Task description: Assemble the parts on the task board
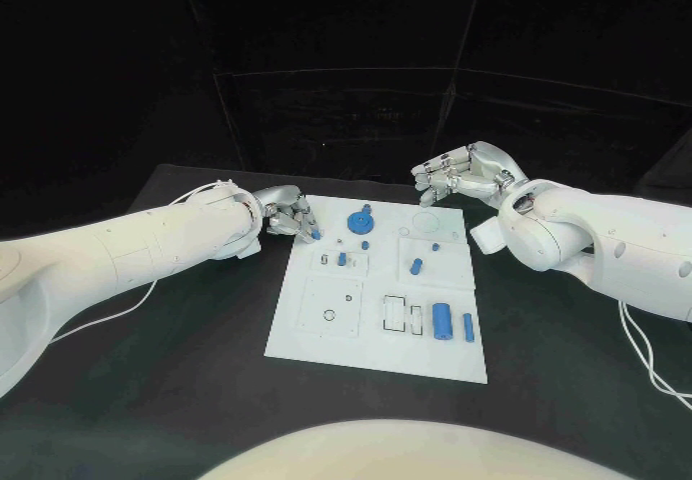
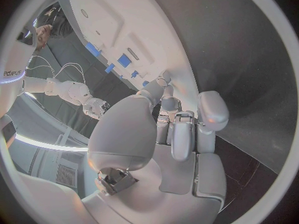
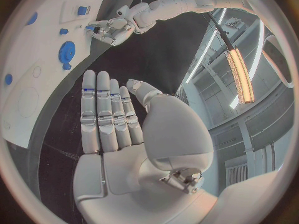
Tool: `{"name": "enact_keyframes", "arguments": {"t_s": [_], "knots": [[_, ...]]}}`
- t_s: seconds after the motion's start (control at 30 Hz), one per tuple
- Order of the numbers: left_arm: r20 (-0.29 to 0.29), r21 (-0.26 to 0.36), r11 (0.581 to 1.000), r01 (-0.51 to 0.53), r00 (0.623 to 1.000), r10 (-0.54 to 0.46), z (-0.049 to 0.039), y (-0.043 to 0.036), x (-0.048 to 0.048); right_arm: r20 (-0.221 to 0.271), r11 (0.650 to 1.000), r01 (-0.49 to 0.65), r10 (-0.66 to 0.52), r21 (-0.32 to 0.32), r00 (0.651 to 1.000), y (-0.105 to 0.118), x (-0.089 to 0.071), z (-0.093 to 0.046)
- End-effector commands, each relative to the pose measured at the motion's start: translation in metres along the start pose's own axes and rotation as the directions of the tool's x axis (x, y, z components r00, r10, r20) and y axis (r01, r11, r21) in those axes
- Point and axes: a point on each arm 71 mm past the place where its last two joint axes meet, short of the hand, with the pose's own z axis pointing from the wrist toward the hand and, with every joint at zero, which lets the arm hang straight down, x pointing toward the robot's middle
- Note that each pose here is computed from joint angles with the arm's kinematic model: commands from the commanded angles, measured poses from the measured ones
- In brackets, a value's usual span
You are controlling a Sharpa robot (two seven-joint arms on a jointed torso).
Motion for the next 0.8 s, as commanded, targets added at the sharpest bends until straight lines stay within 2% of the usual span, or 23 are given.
{"name": "enact_keyframes", "arguments": {"t_s": [0.03,0.43,0.8], "knots": [[-0.006,-0.007,1.000,-0.001,1.000,0.001,0.0001,0.0005,-0.0004,-0.007,1.000,-0.002,0.002,-0.011,1.000,0.0018,0.0002,0.0002],[-0.027,-0.027,1.000,0.002,1.000,-0.003,0.0006,0.0013,0.0013,-0.006,1.000,-0.002,0.001,-0.010,1.000,0.0017,-0.0002,-0.0002],[-0.020,-0.031,1.000,0.000,1.000,-0.001,0.0014,0.0006,0.0013,-0.007,1.000,-0.002,0.002,-0.011,1.000,0.0019,0.0001,-0.0003]]}}
